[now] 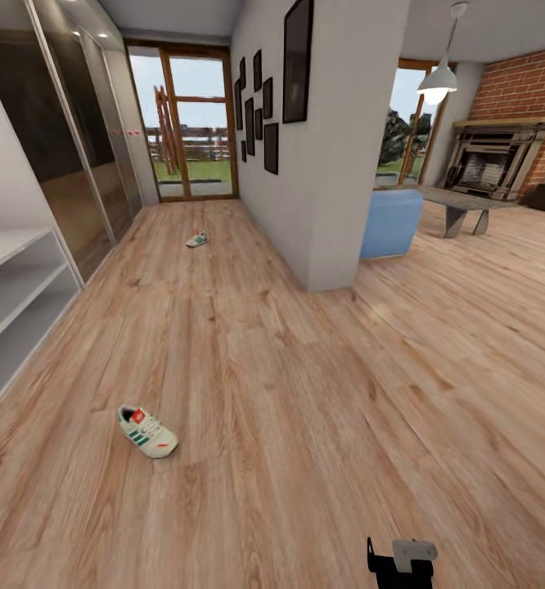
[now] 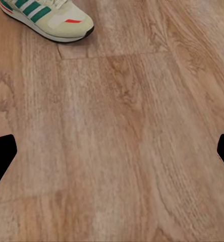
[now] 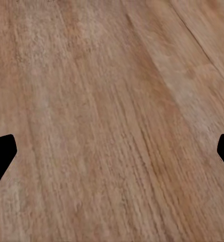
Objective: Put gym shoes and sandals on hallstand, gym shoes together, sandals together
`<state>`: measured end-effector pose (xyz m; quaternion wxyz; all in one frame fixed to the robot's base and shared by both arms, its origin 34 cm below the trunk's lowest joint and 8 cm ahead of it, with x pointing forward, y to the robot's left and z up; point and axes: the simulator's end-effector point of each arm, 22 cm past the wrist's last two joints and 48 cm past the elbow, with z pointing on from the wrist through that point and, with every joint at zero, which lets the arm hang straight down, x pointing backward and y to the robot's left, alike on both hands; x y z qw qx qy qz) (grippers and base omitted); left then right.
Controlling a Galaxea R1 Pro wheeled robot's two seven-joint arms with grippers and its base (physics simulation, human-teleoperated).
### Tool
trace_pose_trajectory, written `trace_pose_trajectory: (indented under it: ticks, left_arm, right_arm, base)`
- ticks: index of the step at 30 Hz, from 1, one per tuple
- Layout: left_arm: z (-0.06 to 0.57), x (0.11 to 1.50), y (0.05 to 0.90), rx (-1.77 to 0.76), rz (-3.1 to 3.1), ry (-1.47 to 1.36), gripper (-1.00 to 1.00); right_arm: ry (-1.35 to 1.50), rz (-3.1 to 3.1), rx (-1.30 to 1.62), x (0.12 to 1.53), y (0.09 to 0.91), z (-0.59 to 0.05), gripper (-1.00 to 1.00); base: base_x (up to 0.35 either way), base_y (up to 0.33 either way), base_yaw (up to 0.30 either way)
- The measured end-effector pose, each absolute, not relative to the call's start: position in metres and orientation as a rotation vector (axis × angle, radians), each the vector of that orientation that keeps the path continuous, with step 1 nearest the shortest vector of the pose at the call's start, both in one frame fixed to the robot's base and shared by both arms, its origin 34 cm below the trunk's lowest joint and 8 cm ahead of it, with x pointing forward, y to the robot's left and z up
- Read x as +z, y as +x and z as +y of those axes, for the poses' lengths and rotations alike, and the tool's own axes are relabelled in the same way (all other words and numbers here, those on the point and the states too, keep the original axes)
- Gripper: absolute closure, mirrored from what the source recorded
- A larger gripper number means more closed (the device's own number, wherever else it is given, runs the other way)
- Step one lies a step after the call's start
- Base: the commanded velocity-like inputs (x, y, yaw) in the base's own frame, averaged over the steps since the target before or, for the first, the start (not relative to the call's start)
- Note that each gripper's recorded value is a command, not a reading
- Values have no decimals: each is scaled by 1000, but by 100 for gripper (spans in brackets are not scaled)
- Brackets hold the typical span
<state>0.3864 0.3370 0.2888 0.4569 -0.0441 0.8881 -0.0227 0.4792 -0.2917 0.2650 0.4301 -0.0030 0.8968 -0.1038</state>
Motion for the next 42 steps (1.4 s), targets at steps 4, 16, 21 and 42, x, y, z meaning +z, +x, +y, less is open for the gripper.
trace_pose_trajectory:
  ticks: [4,16,21,42]
  left_arm:
    - [337,289,386,-57,2189,-108,-100]
    - [336,289,386,-57,2190,-107,-100]
    - [336,289,386,-58,2190,-106,-100]
    - [336,289,387,-58,2190,-105,-100]
  right_arm:
    - [-8,2237,-259,265,479,-292,-100]
    - [-8,2237,-259,265,479,-292,-100]
    - [-8,2237,-259,265,479,-292,-100]
    - [-6,2238,-264,265,479,-293,-100]
  base:
    - [339,-2,0]
    - [339,0,0]
    - [339,0,0]
    - [339,-57,0]
